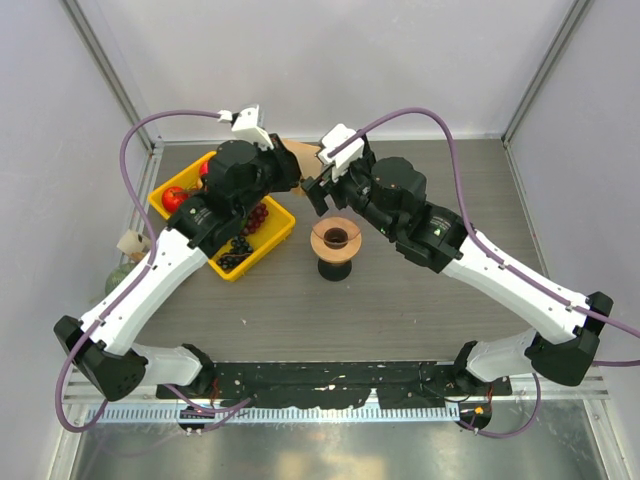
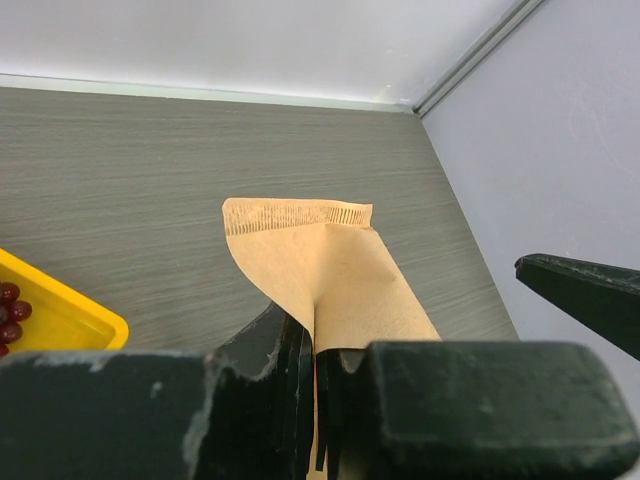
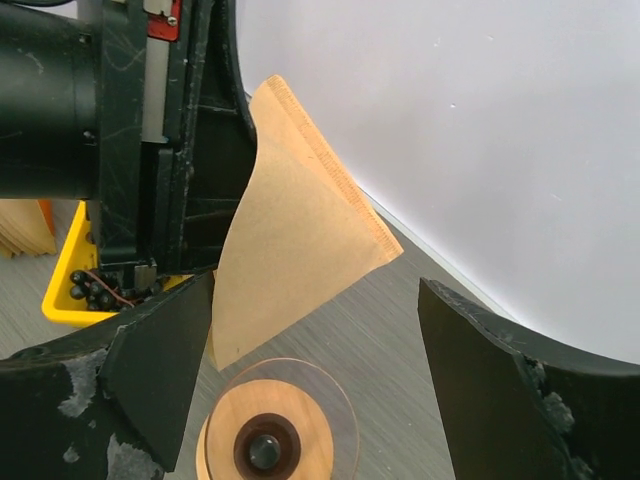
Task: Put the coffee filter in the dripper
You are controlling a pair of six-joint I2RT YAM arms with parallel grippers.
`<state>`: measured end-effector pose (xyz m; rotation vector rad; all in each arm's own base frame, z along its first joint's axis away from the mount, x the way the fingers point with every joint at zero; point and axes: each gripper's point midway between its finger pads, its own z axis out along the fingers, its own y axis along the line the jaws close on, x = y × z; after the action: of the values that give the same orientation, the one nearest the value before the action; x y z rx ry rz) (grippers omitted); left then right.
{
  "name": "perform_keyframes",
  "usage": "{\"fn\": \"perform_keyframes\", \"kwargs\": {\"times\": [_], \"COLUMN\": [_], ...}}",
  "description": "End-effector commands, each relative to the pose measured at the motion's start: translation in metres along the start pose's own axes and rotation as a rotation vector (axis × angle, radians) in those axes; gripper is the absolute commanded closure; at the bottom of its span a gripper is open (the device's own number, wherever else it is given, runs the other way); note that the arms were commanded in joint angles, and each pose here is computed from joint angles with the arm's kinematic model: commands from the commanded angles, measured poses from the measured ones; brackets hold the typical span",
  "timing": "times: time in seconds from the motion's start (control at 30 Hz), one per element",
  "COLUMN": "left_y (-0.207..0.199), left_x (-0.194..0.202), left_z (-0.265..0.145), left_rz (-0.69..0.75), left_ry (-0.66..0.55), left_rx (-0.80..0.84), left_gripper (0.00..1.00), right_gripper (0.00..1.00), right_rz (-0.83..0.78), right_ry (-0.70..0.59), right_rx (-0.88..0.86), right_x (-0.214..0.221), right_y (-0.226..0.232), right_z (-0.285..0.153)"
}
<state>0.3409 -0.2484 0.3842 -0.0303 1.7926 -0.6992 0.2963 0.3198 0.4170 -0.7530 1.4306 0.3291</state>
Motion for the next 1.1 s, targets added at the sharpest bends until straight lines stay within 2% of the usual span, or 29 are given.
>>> {"fn": "perform_keyframes", "kwargs": {"times": [0.0, 0.13, 0.23, 0.3, 0.4, 0.47, 0.53, 0.57, 0.63, 0.7, 0.93, 1.0, 1.07], "left_y": [-0.009, -0.010, -0.010, -0.009, -0.008, -0.011, -0.013, -0.014, -0.017, -0.015, 0.005, 0.003, 0.001], "left_x": [-0.012, -0.010, -0.008, -0.007, -0.009, -0.010, -0.011, -0.012, -0.013, -0.013, -0.006, -0.002, -0.001], "left_z": [-0.001, -0.001, -0.002, -0.002, -0.003, -0.003, -0.004, -0.005, -0.009, -0.013, -0.024, -0.024, -0.024], "left_rz": [-0.017, -0.014, -0.006, -0.001, 0.005, 0.014, 0.020, 0.022, 0.027, 0.041, 0.090, 0.084, 0.075], "left_ry": [-0.037, -0.032, -0.034, -0.035, -0.042, -0.044, -0.045, -0.048, -0.050, -0.049, -0.045, -0.039, -0.042], "left_rx": [0.020, 0.019, 0.014, 0.009, -0.003, 0.005, 0.009, 0.014, 0.028, 0.027, -0.022, -0.006, 0.011], "left_gripper": [0.87, 0.84, 0.82, 0.80, 0.79, 0.79, 0.72, 0.62, 0.49, 0.41, 0.41, 0.47, 0.58], "right_gripper": [0.16, 0.26, 0.40, 0.44, 0.45, 0.50, 0.62, 0.76, 0.95, 0.95, 0.95, 0.95, 0.95], "right_rz": [-0.002, -0.011, -0.018, -0.023, -0.031, -0.039, -0.050, -0.052, -0.057, -0.055, -0.001, 0.022, 0.041], "right_ry": [-0.056, -0.059, -0.053, -0.049, -0.040, -0.028, -0.020, -0.022, -0.022, -0.025, -0.046, -0.049, -0.049], "right_rx": [0.101, 0.128, 0.143, 0.150, 0.151, 0.155, 0.159, 0.162, 0.164, 0.177, 0.228, 0.233, 0.241], "right_x": [-0.018, -0.020, -0.020, -0.020, -0.020, -0.017, -0.015, -0.016, -0.016, -0.019, -0.026, -0.026, -0.026], "right_y": [-0.020, -0.025, -0.027, -0.029, -0.029, -0.029, -0.029, -0.030, -0.030, -0.033, -0.042, -0.042, -0.043], "right_z": [-0.003, -0.001, 0.001, 0.001, 0.003, 0.006, 0.008, 0.009, 0.009, 0.008, 0.004, 0.004, 0.002]}}
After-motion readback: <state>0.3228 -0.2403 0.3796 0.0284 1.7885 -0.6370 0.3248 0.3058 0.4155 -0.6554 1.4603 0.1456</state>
